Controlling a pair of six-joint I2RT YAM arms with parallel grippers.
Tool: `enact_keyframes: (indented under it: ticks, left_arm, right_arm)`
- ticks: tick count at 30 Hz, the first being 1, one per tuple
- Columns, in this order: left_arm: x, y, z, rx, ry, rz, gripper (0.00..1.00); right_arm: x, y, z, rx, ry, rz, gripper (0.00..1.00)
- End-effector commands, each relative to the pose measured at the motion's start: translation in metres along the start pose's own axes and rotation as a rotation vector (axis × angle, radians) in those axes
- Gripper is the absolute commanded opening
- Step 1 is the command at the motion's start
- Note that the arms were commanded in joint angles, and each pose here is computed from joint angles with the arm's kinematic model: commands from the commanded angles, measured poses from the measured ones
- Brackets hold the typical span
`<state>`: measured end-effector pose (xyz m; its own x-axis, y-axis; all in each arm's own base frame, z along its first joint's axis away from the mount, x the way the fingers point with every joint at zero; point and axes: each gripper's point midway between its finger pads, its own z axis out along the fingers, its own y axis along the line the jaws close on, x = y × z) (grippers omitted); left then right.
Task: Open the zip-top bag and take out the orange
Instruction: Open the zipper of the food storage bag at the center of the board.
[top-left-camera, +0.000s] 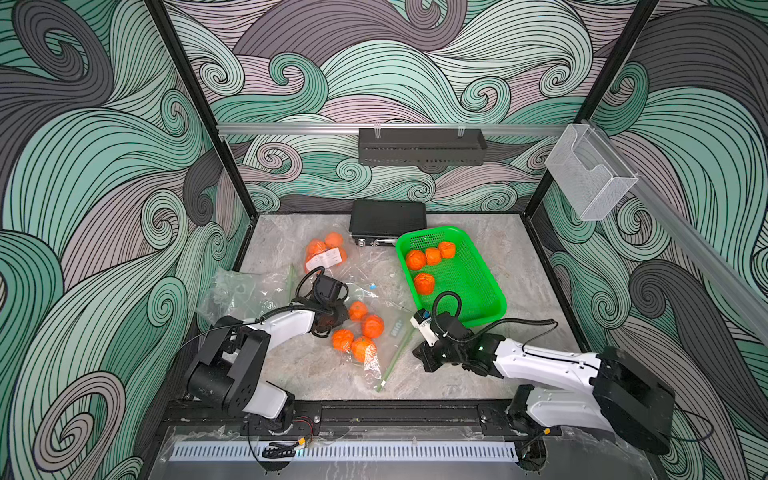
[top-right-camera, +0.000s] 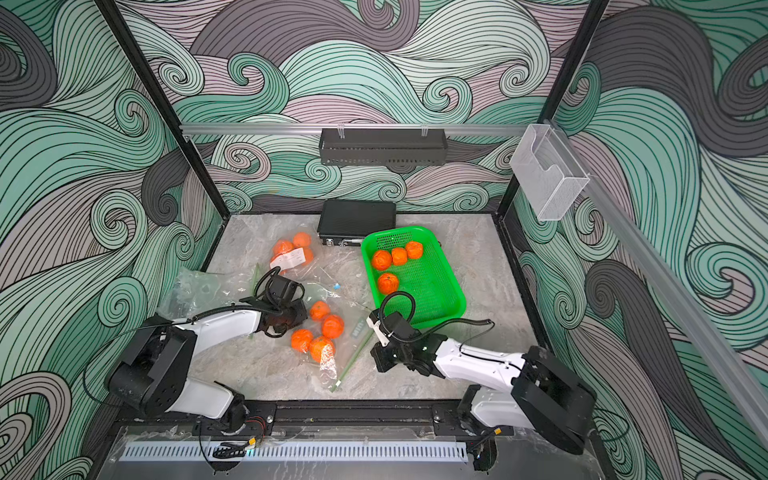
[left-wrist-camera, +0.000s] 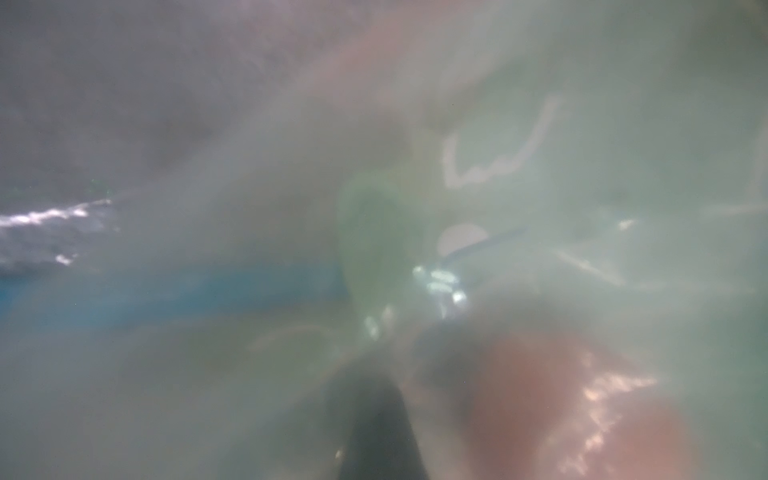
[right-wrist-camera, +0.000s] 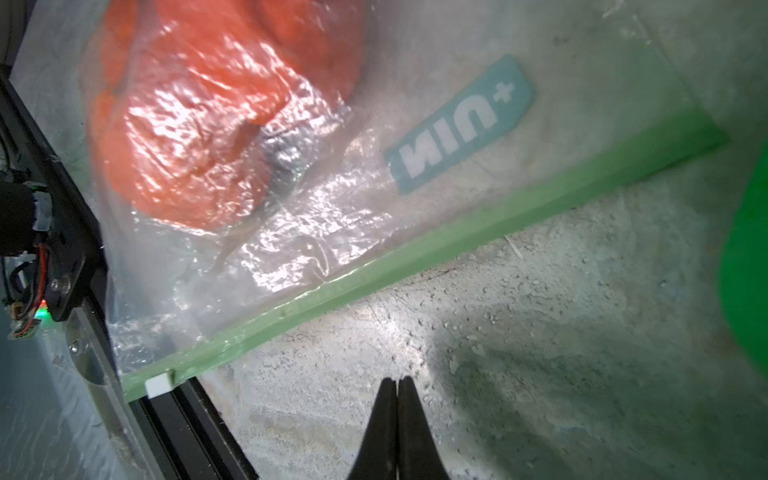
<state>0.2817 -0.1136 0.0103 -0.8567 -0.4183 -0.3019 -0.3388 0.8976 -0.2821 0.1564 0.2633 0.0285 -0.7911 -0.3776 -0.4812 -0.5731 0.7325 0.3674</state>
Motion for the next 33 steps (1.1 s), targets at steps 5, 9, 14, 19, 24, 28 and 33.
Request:
enact_keyframes:
  ticks: [5,9,14,19,24,28,33]
  left_arm:
    - [0.05,0.06,0.013,-0.219,0.157,0.009,0.0]
    - [0.05,0.06,0.013,-0.216,0.156,0.01,0.0]
    - [0.049,0.059,0.014,-0.214,0.157,0.011,0.0]
    - [0.05,0.059,0.014,-0.211,0.16,0.015,0.0]
    - [0.05,0.058,0.015,-0.208,0.163,0.016,0.0]
    - [0.05,0.057,0.015,-0.204,0.162,0.019,0.0]
    - [0.052,0.057,0.015,-0.202,0.167,0.023,0.0]
  right_arm:
    - [-0.026,0.006,0.024,0.003,-0.052,0.053,0.07]
    - [-0.037,0.01,0.029,0.004,-0.06,0.049,0.07]
    - [-0.047,0.016,0.033,-0.008,-0.072,0.036,0.08]
    - [-0.06,0.029,0.031,-0.06,-0.089,0.016,0.09]
    - [-0.065,0.035,0.031,-0.083,-0.103,0.006,0.1]
    - [-0.063,0.037,0.04,-0.099,-0.082,0.008,0.15]
    - [-0.058,0.037,0.05,-0.112,-0.069,0.002,0.19]
